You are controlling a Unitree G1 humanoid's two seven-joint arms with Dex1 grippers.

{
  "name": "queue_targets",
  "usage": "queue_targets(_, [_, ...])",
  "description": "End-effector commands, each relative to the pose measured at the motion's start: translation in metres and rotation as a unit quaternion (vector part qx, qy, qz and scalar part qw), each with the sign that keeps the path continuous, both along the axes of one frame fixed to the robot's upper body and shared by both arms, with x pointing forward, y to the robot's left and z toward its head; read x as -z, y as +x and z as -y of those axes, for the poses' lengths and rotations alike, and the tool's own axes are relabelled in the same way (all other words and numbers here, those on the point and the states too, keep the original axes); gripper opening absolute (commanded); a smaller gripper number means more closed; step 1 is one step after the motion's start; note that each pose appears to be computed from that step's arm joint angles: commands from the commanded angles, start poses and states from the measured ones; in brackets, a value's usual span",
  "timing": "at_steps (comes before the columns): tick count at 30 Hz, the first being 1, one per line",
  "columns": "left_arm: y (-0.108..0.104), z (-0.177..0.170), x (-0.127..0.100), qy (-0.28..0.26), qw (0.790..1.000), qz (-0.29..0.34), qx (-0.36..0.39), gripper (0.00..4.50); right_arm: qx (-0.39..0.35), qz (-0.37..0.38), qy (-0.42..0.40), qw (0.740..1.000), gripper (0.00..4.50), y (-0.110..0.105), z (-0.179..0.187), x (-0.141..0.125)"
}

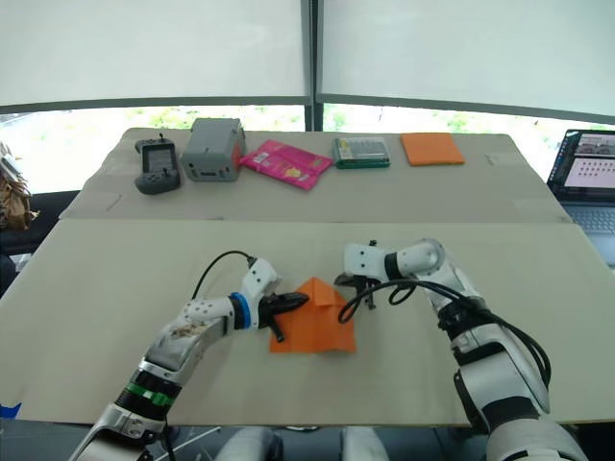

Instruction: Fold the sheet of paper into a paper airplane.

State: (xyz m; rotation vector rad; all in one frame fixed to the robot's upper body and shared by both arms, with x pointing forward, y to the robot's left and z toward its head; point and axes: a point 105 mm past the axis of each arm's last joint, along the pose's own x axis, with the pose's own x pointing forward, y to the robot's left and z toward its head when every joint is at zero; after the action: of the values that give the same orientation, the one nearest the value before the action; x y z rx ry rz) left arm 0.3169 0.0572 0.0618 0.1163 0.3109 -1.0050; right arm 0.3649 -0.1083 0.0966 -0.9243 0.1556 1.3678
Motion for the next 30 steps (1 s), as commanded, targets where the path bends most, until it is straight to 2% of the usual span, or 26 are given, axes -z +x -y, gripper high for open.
queue_targets(1, [-0.006,-0.008,0.027,0.034,0.999,-0.038,-0.014,0.03,-0.035,-0.022,0.002,0.999,0.0,-0.006,-0.004,-0.004])
queue_targets(5, [-0.007,-0.006,0.028,0.035,0.999,-0.039,-0.012,0.03,-0.023,-0.083,0.019,0.996,0.0,-0.007,-0.002,-0.008])
queue_targets(19, [-0.007,-0.005,0.029,0.039,0.999,-0.038,-0.008,0.03,-0.024,-0.191,0.139,0.971,0.0,-0.016,-0.017,-0.041])
queue_targets(25, [-0.006,-0.004,0.029,0.04,0.999,-0.037,-0.007,0.03,-0.023,-0.204,0.163,0.965,0.0,-0.024,-0.031,-0.034])
queue_targets(30, [-0.007,-0.002,0.029,0.04,0.999,-0.036,-0.002,0.03,0.002,-0.192,0.17,0.966,0.0,-0.021,-0.032,-0.025])
